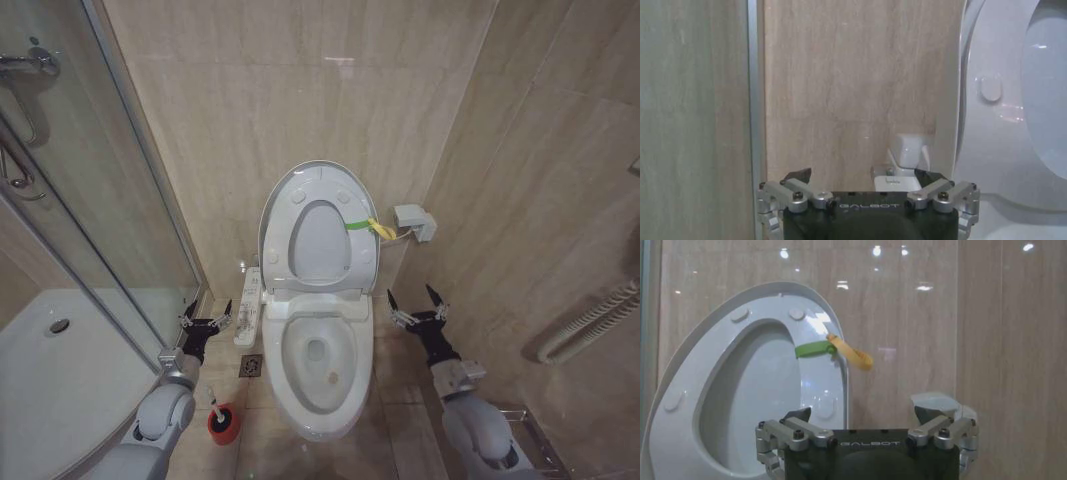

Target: Open the toilet lid, clean the toilet bowl with a toilet brush, close the toilet lid, and flush.

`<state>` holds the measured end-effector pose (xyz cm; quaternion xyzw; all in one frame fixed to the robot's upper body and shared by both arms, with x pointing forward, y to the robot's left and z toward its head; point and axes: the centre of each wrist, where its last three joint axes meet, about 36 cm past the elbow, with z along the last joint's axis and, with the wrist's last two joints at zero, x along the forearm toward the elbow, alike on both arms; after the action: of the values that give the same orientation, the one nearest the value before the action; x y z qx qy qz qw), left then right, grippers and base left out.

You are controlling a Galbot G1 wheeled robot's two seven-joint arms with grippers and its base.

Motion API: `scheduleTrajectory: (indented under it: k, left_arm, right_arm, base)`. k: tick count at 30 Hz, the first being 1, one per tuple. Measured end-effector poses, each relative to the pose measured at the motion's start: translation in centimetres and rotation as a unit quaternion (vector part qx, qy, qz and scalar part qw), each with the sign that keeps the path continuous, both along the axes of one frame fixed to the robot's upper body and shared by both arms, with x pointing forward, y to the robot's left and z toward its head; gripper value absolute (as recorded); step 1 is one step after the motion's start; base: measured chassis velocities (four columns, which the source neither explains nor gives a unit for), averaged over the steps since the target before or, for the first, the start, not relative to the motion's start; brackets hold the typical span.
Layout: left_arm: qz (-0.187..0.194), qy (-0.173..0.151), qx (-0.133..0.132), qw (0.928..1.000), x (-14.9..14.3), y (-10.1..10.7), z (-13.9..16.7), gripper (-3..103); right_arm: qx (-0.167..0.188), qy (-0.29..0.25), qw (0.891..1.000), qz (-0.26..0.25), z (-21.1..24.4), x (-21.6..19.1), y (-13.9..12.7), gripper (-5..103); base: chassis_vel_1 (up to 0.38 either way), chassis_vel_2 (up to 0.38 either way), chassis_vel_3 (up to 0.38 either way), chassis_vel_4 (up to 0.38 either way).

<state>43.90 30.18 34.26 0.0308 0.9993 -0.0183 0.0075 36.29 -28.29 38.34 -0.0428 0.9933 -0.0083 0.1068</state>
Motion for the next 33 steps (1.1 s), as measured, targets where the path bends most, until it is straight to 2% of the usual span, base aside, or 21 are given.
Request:
scheduleTrajectory:
  k: [12, 21, 33]
  left_arm:
    - [0.000, 0.000, 0.000, 1.0000, 0.0, 0.0, 0.0, 100]
    - [0.000, 0.000, 0.000, 1.0000, 0.0, 0.0, 0.0, 100]
    - [0.000, 0.000, 0.000, 1.0000, 0.0, 0.0, 0.0, 100]
  right_arm:
    - [-0.013, 0.010, 0.999, -0.028, -1.8, -1.7, -0.5, 100]
    - [-0.009, 0.034, 0.999, -0.041, -2.9, -3.0, -0.3, 100]
    - [0.006, 0.024, 0.998, -0.050, -0.8, -4.6, 1.6, 100]
  base:
    - [0.000, 0.000, 0.000, 0.000]
    - [0.000, 0.000, 0.000, 0.000]
    - [0.000, 0.000, 0.000, 0.000]
